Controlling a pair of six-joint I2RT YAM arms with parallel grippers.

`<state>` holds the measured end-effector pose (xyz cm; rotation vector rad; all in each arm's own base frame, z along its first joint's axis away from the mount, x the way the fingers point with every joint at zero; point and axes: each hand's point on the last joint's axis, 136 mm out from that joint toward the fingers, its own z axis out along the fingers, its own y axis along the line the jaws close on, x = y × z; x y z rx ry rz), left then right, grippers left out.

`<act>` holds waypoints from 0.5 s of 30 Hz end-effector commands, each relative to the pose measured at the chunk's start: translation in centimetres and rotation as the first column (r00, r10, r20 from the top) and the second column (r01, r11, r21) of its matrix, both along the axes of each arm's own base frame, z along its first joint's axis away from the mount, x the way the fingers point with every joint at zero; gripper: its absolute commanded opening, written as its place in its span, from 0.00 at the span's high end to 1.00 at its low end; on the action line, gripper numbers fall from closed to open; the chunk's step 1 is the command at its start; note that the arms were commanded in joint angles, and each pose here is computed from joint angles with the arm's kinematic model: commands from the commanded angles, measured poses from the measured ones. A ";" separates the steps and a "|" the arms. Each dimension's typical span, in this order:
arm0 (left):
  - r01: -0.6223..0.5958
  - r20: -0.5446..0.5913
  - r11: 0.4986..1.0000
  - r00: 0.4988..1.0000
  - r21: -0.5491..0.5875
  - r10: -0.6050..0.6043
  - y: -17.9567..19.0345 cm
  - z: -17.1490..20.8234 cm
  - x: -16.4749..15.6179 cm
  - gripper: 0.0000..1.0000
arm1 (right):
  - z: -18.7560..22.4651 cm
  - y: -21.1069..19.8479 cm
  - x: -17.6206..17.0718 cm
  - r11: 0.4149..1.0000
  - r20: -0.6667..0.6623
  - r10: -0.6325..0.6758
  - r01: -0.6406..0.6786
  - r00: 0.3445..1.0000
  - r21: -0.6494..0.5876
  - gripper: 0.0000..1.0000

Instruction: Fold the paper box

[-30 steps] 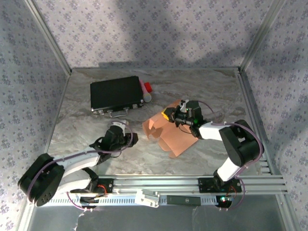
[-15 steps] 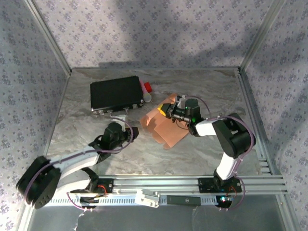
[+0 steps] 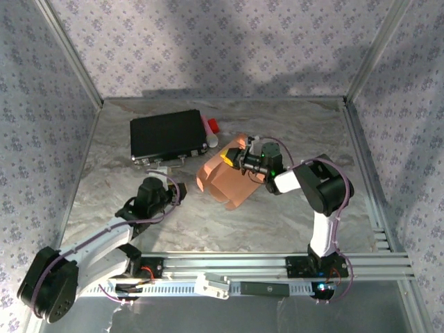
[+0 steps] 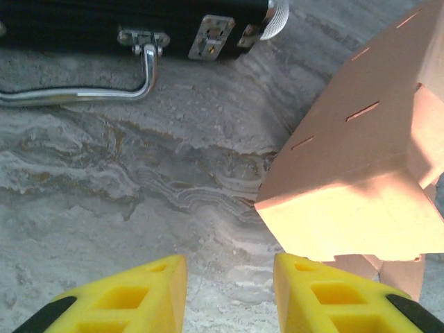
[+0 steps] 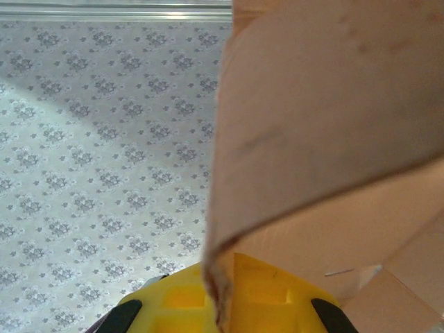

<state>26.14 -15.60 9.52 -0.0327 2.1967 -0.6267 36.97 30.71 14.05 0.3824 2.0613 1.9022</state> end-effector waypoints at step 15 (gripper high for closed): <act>0.170 0.036 0.985 0.985 0.039 -0.171 -2.7 -0.5 0.6 0.64 | -2.9 -0.9 0.2 0.998 -0.029 0.047 -0.048 0.999 -0.040 1.00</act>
